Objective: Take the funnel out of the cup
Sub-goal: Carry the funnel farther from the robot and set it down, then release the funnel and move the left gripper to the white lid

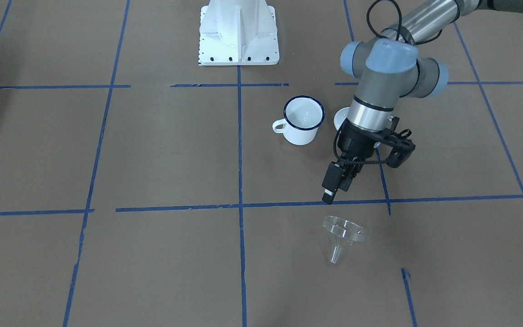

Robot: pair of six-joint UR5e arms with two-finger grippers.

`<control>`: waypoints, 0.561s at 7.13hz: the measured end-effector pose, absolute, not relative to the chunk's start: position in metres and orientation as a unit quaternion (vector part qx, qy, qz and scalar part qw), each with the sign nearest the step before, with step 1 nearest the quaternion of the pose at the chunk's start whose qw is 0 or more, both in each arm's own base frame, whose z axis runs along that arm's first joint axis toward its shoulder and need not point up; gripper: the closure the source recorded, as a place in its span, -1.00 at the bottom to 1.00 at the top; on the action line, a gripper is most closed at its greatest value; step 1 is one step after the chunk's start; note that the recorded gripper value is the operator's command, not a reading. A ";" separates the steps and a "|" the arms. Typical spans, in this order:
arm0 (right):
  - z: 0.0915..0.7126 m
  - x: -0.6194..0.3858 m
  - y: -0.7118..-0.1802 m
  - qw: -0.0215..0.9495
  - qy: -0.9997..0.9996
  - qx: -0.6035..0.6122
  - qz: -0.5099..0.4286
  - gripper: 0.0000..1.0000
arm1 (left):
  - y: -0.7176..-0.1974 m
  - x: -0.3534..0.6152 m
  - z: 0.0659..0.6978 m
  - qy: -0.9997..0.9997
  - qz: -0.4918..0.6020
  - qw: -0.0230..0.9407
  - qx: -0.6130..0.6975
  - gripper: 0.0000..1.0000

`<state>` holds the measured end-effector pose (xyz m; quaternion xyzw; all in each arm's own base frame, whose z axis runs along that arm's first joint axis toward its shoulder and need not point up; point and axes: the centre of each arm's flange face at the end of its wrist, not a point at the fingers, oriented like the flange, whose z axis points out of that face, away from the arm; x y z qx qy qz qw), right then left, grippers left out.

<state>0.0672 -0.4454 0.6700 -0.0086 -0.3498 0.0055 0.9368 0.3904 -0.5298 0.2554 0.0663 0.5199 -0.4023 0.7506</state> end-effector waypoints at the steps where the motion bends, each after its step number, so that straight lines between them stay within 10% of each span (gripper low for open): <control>1: 0.670 0.067 -0.445 0.937 -0.350 -0.009 0.006 -1.00 | -0.517 0.379 0.247 0.500 -0.401 0.765 0.056 -0.86; 4: 0.670 0.067 -0.445 0.937 -0.350 -0.009 0.006 -1.00 | -0.489 0.363 0.242 0.424 -0.355 0.833 0.020 -0.86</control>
